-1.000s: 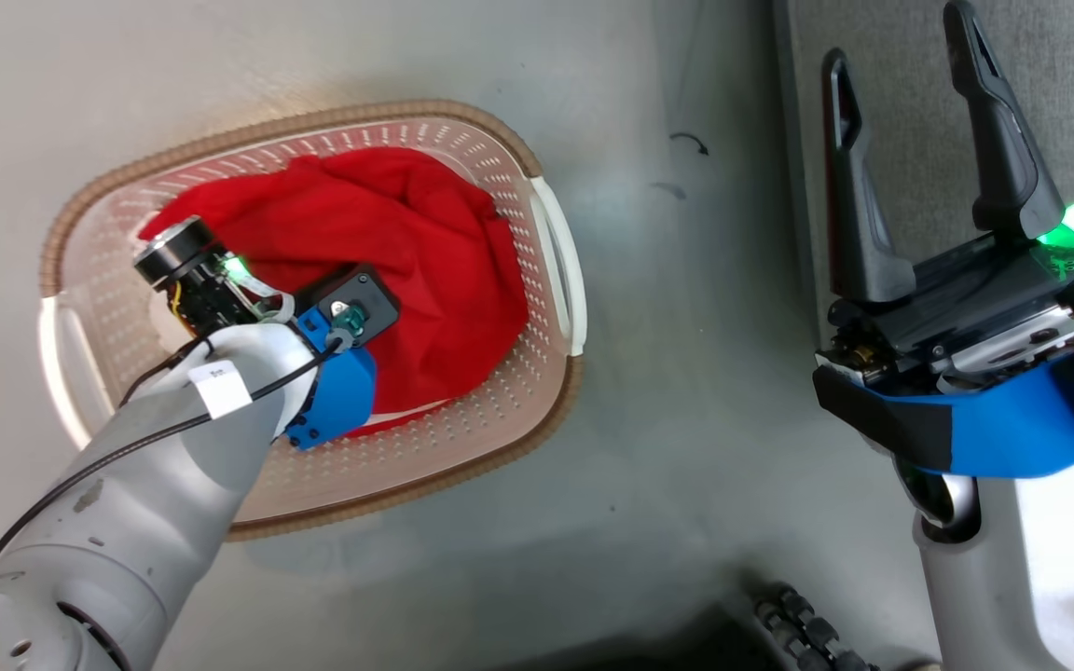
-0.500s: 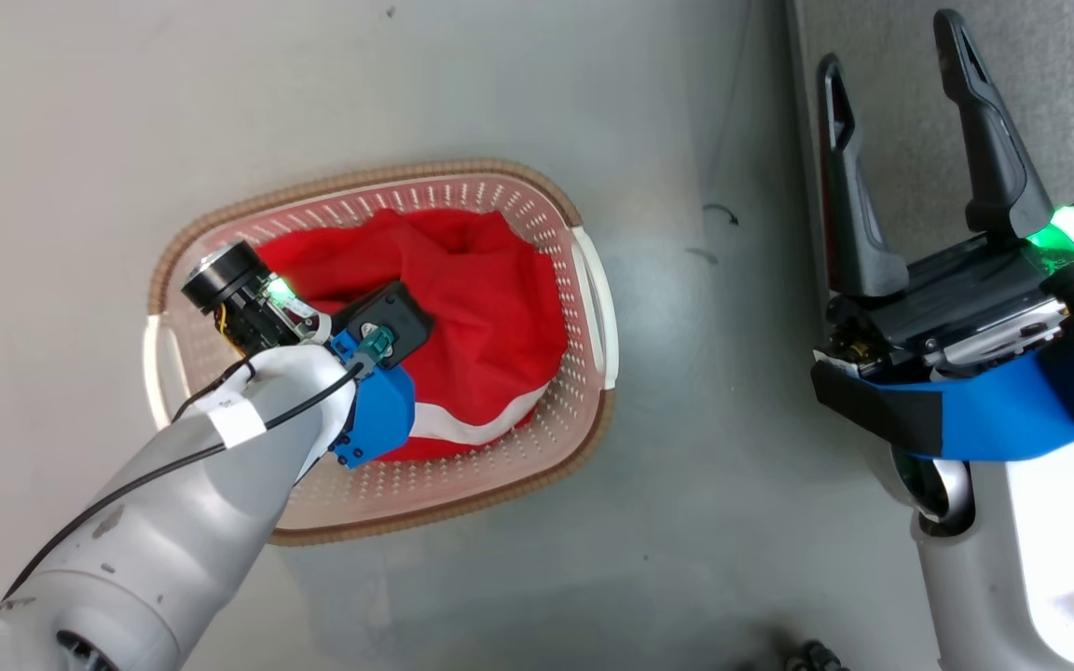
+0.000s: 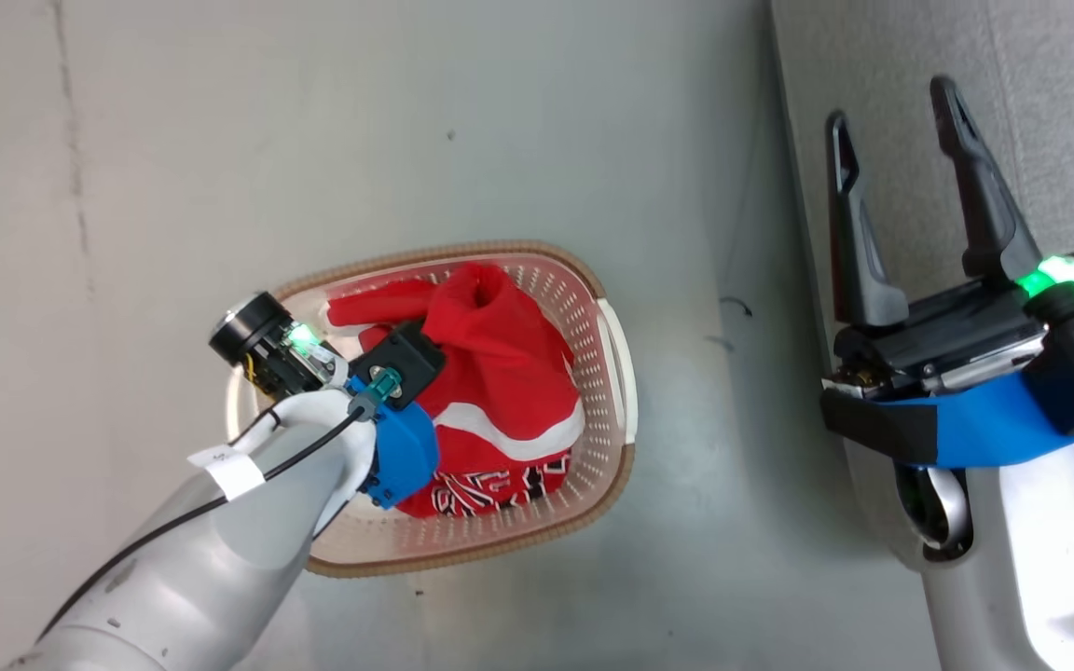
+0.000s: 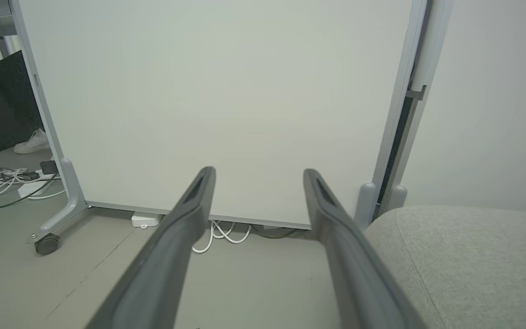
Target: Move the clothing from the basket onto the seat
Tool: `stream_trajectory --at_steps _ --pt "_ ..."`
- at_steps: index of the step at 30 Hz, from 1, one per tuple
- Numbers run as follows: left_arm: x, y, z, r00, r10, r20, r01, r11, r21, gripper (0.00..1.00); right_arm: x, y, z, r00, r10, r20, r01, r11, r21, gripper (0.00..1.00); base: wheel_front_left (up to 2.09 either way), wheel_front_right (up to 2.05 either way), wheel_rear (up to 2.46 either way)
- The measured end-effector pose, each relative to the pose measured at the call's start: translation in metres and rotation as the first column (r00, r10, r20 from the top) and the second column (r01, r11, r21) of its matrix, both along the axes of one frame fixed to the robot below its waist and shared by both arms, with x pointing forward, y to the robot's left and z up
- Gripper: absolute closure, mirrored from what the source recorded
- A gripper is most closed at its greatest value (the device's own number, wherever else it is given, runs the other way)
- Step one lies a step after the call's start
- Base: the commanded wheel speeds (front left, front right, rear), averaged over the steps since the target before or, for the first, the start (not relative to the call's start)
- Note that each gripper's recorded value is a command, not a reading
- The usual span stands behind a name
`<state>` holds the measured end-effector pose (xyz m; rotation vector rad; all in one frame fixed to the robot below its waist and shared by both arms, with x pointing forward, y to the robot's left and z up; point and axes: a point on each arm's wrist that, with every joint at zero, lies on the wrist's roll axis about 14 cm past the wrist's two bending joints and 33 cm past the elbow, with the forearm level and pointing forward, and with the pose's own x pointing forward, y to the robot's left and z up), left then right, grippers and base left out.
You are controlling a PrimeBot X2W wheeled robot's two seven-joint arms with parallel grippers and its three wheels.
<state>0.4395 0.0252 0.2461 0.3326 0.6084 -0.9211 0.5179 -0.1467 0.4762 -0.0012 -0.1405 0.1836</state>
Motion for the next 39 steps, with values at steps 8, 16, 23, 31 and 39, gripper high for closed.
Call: stream_trajectory --at_steps 8,16,23,31,39 --pt "0.005 -0.004 0.055 0.993 0.07 0.09 -0.061 0.994 -0.096 1.0 -0.016 0.002 0.022 1.0 -0.002 0.025 0.002 1.0 0.011 0.0 0.0 0.0 0.0" --pt "0.014 0.006 0.116 0.963 0.18 0.199 -0.142 0.972 -0.19 1.0 -0.034 0.011 0.046 0.998 0.018 0.059 -0.019 1.0 0.022 0.0 0.0 0.0 0.0" --pt "0.024 0.015 0.177 0.913 0.29 0.288 -0.198 0.93 -0.309 1.0 -0.052 0.017 0.069 0.995 0.033 0.098 -0.036 0.999 0.031 0.0 0.0 0.0 0.0" --pt "0.029 0.012 0.25 0.845 0.363 0.393 -0.172 0.881 -0.442 1.0 -0.071 0.021 0.085 0.991 0.043 0.126 -0.048 0.998 0.039 0.0 0.0 0.0 0.0" --pt "0.031 -0.004 0.309 0.794 0.349 0.498 -0.062 0.861 -0.505 1.0 -0.081 0.018 0.096 0.988 0.035 0.147 -0.043 0.998 0.053 0.0 0.0 0.0 0.0"
